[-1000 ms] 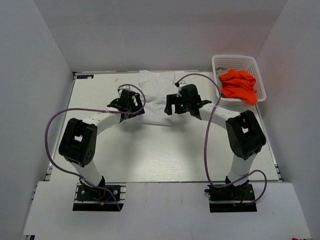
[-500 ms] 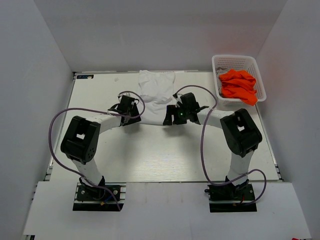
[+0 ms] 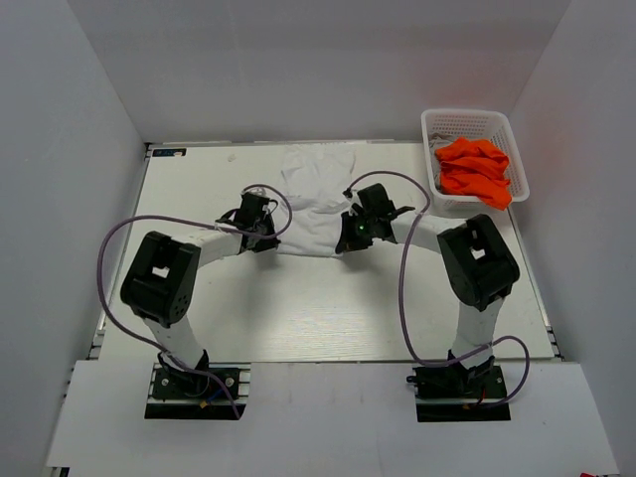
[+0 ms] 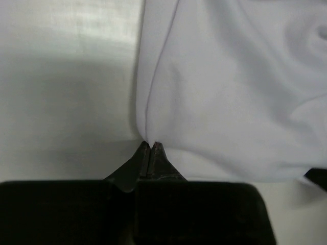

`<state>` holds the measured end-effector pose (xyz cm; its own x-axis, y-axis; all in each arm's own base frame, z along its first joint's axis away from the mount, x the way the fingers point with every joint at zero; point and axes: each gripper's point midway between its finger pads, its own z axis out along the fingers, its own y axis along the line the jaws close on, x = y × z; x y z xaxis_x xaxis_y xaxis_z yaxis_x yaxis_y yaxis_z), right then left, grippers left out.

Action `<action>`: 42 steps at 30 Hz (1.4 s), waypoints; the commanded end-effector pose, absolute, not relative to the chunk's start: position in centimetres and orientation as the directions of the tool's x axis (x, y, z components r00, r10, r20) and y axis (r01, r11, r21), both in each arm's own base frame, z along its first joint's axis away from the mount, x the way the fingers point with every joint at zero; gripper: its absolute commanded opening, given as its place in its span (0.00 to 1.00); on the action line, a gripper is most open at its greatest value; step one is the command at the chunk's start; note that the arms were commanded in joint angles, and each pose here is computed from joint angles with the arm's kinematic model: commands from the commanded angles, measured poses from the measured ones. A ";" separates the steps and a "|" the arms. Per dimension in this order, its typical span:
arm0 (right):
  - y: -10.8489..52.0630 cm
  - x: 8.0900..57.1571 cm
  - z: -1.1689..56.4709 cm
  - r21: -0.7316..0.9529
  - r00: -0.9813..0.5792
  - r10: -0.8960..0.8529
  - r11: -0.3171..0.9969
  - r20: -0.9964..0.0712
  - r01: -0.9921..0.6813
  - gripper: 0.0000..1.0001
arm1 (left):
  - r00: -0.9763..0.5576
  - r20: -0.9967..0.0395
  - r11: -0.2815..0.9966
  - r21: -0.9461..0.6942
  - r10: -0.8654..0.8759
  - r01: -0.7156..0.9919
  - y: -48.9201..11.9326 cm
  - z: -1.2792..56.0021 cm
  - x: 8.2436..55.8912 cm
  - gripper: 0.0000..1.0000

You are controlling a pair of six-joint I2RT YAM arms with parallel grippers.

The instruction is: Fold and stack the t-shirts

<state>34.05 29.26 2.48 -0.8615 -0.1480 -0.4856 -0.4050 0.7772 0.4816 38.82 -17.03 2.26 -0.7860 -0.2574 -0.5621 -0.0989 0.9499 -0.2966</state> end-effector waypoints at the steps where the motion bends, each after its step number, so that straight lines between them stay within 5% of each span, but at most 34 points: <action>1: 27.8 31.3 5.6 0.463 -0.858 -0.206 0.770 -0.470 -0.439 0.00 | -0.849 -0.471 0.934 -0.350 -0.240 -0.070 -17.5 3.6 32.8 0.00; 9: 25.1 24.5 13.0 0.497 -0.846 -0.310 0.700 -0.435 -0.512 0.00 | -0.858 -0.470 0.865 -0.498 -0.208 0.063 -18.8 11.2 25.3 0.00; 20: 25.7 22.8 21.7 0.520 -0.741 -0.305 0.556 -0.598 -0.648 0.00 | -0.814 -0.541 0.794 -0.581 -0.212 0.180 -19.4 18.9 23.2 0.00; 42: 25.7 32.5 20.2 0.677 -0.830 -0.159 0.508 -0.534 -0.533 0.00 | -0.559 -0.691 0.867 -0.486 -0.458 -0.110 -17.3 21.8 36.9 0.00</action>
